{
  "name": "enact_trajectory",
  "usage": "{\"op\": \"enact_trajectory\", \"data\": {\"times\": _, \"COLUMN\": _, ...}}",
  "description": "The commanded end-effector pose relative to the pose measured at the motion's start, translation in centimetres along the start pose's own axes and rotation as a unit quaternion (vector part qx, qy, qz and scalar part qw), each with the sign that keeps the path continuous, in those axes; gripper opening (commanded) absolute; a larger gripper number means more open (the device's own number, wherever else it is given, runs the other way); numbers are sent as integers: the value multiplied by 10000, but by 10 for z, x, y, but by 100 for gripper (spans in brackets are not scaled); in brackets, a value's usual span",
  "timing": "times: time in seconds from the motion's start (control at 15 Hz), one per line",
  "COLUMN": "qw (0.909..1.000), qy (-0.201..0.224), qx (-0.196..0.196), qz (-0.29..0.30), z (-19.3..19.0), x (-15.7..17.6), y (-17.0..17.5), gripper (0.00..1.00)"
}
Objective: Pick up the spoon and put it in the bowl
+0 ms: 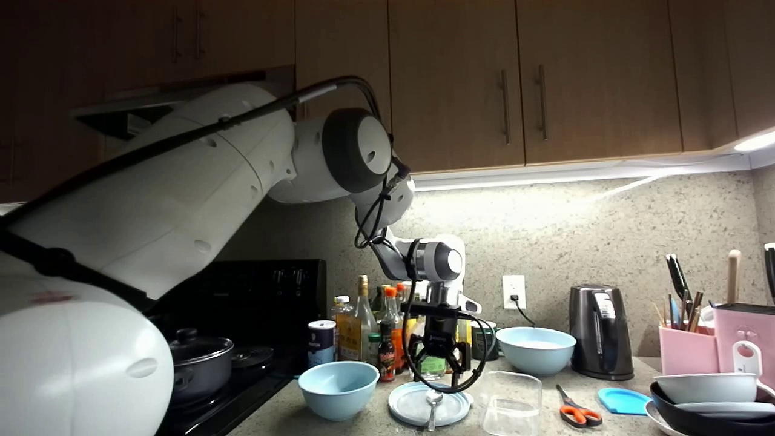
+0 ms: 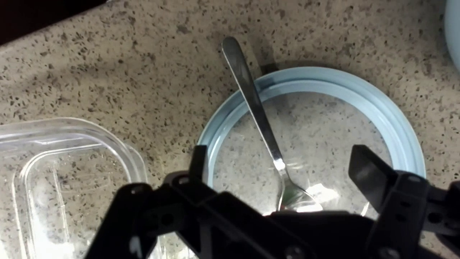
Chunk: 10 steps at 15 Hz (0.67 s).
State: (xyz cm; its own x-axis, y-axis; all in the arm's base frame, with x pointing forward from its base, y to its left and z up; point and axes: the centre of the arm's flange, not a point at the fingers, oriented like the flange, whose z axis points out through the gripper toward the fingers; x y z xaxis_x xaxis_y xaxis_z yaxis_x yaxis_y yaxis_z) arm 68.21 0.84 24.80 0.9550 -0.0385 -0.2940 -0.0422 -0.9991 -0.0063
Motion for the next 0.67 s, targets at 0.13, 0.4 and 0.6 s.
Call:
{"op": "enact_trajectory", "data": {"times": 0.13, "qw": 9996, "qy": -260, "qx": -55, "qz": 124, "z": 3, "x": 4, "y": 3, "gripper": 100}}
{"op": "enact_trajectory", "data": {"times": 0.4, "qw": 9967, "qy": -726, "qx": -48, "qz": 366, "z": 19, "x": 5, "y": -1, "gripper": 100}}
{"op": "enact_trajectory", "data": {"times": 0.6, "qw": 9953, "qy": -754, "qx": -216, "qz": 575, "z": 28, "x": 6, "y": -14, "gripper": 100}}
